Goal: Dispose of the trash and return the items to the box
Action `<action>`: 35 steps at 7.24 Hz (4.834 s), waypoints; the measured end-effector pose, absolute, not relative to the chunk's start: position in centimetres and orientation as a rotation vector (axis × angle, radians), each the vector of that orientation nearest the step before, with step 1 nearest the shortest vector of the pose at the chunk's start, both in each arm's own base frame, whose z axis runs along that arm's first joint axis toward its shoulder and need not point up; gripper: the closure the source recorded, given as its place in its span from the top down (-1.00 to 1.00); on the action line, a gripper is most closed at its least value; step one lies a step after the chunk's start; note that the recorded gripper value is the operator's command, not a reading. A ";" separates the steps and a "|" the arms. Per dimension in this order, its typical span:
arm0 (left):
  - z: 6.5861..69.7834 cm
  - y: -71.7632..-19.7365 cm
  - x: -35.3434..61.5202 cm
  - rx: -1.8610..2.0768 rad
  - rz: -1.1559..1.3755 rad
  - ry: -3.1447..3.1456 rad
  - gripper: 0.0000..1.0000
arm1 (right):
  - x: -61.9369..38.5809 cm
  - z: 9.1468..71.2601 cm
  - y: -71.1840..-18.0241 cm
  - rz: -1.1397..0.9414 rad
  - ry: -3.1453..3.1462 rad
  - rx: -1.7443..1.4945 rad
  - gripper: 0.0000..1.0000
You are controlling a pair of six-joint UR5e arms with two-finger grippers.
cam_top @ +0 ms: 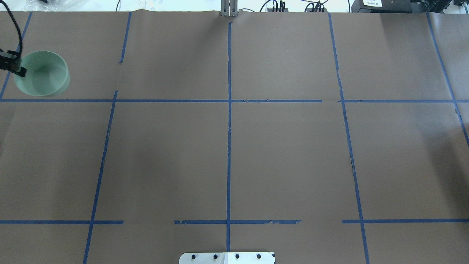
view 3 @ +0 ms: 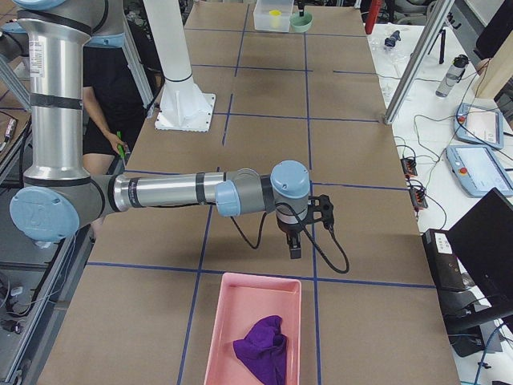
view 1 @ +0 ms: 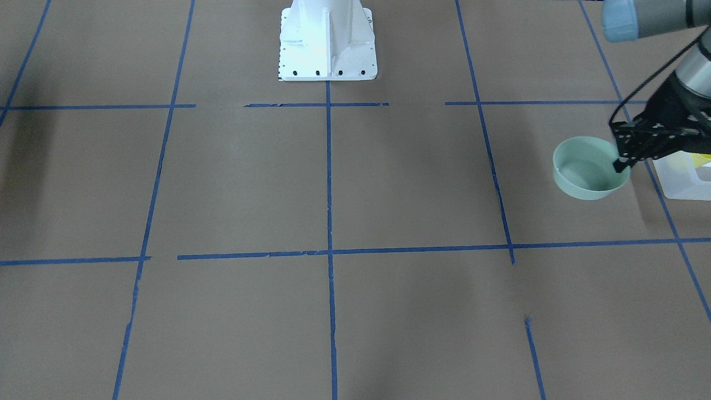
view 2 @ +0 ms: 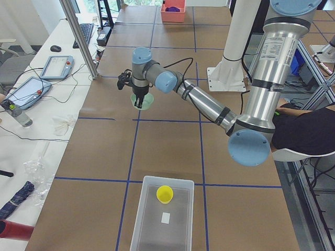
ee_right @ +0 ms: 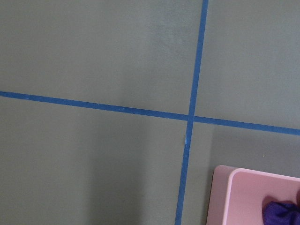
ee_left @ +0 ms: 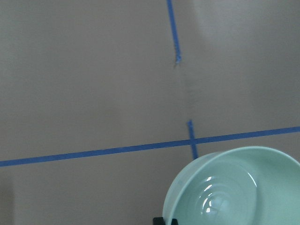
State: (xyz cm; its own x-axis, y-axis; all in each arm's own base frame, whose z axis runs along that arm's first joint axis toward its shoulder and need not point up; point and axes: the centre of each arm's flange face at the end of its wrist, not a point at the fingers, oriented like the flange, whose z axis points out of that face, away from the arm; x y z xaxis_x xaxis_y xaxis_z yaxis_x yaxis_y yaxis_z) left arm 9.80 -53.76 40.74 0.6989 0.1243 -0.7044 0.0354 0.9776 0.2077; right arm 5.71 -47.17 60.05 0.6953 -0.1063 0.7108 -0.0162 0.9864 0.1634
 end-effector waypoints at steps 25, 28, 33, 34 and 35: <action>60.8 -51.3 -11.1 0.312 0.094 0.656 1.00 | 8.3 60.2 -44.9 0.029 -0.868 0.143 1.00; 61.5 -51.2 -7.1 0.183 0.125 0.734 1.00 | 8.3 60.2 -44.8 0.029 -0.868 0.143 1.00; 63.2 -51.1 -6.7 0.123 0.111 0.748 1.00 | 8.3 60.5 -44.7 0.032 -0.872 0.135 1.00; 62.9 -51.3 -6.7 0.127 0.111 0.749 1.00 | 8.3 60.5 -44.7 0.032 -0.871 0.135 1.00; 62.7 -51.4 -6.7 0.129 0.105 0.750 1.00 | 8.3 60.6 -44.7 0.034 -0.870 0.132 1.00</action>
State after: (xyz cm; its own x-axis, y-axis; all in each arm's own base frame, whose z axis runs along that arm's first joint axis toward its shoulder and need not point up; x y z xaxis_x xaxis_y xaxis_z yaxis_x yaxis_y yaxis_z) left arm -6.65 -51.40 62.66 0.7272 0.1409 -0.6718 -0.0492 0.9869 0.1538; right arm 8.30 -44.71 60.59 0.6452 -0.0243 0.7637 -0.0836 0.9913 0.1021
